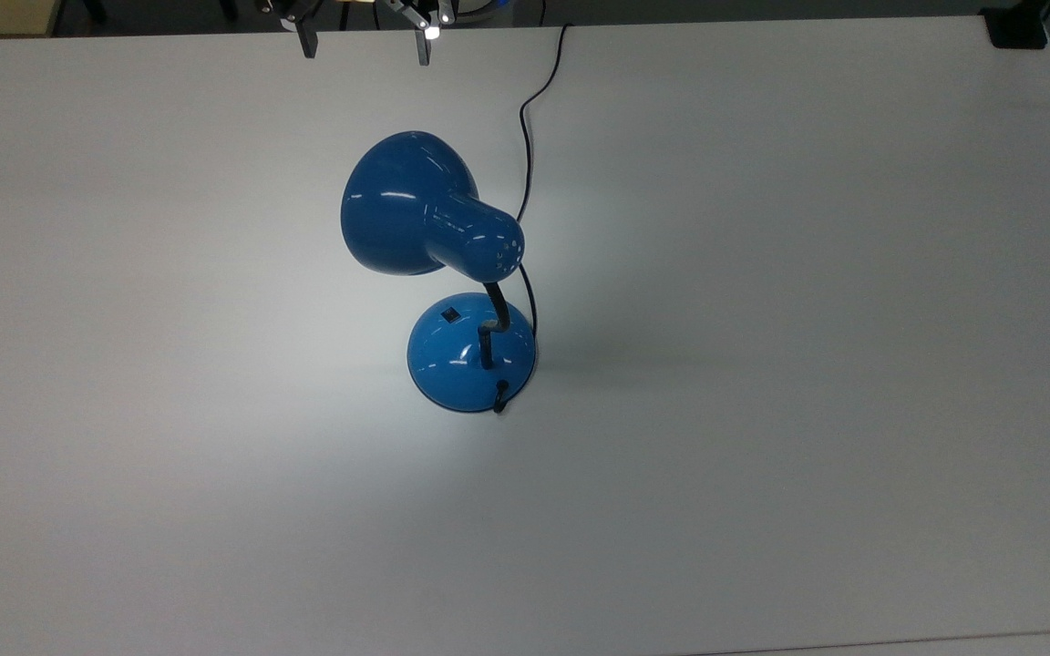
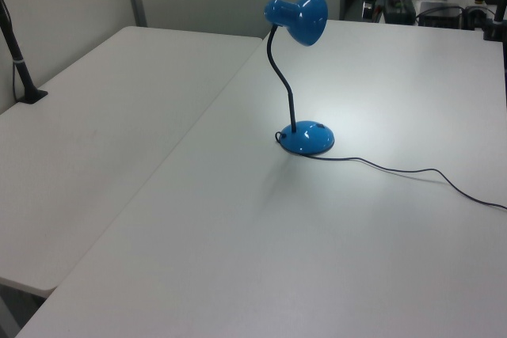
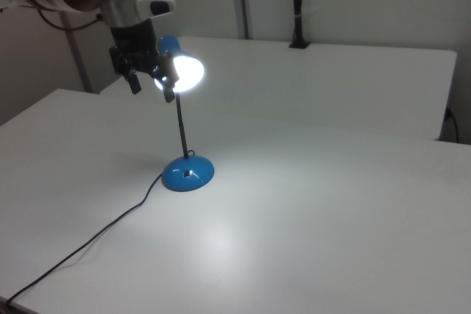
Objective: Turn off the lamp
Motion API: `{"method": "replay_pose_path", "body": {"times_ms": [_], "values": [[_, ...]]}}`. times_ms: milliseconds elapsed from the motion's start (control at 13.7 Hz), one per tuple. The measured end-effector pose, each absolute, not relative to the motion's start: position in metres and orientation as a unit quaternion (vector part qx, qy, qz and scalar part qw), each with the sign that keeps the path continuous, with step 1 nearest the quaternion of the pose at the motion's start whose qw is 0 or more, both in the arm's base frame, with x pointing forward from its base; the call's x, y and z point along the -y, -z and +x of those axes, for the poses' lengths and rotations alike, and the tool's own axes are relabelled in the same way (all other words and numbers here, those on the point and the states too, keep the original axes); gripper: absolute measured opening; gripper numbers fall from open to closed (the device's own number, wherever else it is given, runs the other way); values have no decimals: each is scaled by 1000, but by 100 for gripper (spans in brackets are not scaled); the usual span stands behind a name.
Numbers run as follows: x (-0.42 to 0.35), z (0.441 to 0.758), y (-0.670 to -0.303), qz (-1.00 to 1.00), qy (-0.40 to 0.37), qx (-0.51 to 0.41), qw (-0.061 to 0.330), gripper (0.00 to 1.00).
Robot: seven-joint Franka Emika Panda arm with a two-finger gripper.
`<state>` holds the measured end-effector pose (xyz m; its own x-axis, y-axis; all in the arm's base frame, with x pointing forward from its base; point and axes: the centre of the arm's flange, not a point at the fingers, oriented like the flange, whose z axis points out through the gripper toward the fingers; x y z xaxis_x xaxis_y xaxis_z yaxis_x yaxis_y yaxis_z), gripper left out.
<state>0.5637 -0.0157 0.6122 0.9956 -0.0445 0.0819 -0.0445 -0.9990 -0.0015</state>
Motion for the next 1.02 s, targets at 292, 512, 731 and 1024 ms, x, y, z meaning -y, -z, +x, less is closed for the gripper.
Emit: {"method": "replay_pose_path", "body": {"times_ms": [292, 512, 731, 1024], "values": [[16, 564, -612, 999, -41, 22, 0, 100], [16, 564, -611, 999, -39, 13, 0, 100], [15, 567, -602, 999, -31, -43, 2, 100], [12, 573, -585, 996, -16, -83, 1, 100]]}}
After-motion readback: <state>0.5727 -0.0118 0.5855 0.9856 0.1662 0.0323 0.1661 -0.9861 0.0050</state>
